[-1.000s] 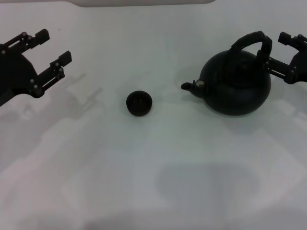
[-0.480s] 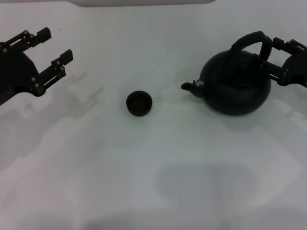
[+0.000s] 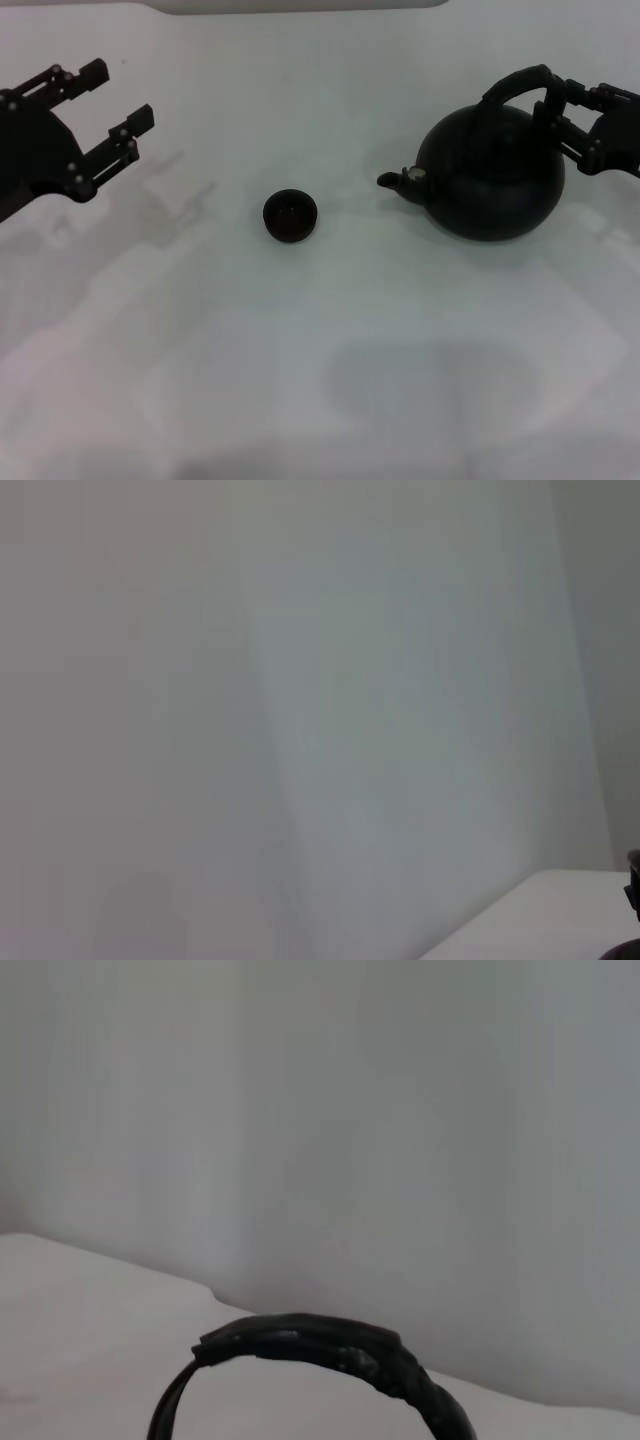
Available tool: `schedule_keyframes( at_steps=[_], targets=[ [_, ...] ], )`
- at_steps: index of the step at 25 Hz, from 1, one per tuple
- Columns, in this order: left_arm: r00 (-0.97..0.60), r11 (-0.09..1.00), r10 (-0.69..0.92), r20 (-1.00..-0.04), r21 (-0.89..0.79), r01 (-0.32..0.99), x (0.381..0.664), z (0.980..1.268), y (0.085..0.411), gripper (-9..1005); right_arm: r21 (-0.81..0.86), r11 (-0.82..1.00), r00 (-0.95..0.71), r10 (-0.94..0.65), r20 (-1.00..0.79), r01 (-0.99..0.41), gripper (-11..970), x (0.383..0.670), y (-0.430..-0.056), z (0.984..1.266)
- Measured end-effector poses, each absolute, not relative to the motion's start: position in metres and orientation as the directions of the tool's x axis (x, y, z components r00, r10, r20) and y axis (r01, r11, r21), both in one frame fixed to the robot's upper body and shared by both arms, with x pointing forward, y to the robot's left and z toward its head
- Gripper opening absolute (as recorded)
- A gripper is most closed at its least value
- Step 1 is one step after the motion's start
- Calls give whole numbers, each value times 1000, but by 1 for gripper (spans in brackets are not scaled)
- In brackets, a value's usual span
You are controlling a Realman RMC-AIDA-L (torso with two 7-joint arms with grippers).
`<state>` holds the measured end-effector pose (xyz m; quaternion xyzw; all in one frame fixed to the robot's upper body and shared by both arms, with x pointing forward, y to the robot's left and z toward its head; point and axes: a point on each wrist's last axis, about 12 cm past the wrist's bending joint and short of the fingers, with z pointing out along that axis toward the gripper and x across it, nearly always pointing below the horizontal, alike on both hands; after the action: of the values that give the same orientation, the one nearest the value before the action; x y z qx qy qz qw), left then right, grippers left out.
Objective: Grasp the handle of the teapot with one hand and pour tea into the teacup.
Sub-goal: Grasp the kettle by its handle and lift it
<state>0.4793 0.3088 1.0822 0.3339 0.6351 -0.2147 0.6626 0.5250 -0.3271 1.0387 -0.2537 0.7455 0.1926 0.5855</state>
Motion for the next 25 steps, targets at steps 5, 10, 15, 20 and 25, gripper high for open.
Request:
schedule_keyframes(
  at_steps=[5,10,15,20,25],
  targets=[
    [100,685,139,-985,169,709,479,1082,309,593,-37,793,-166,-173,-971,-609,458,525,-326,1039],
    [99,685,138,-985,168,709,479,1082,309,593,-59,784,-145,-187,-971,-618,246,526,-324,1039],
    [100,684,138,-985,167,710,479,1082,308,593,-55,776,-147,-188,-971,-628,164,529,-320,1040],
    [101,683,137,-985,167,711,480,1082,308,591,-57,776,-146,-189,-971,-628,142,528,-320,1039],
    [99,684,134,-986,165,711,479,1082,307,590,-59,775,-141,-189,-972,-630,123,529,-319,1040]
  ],
)
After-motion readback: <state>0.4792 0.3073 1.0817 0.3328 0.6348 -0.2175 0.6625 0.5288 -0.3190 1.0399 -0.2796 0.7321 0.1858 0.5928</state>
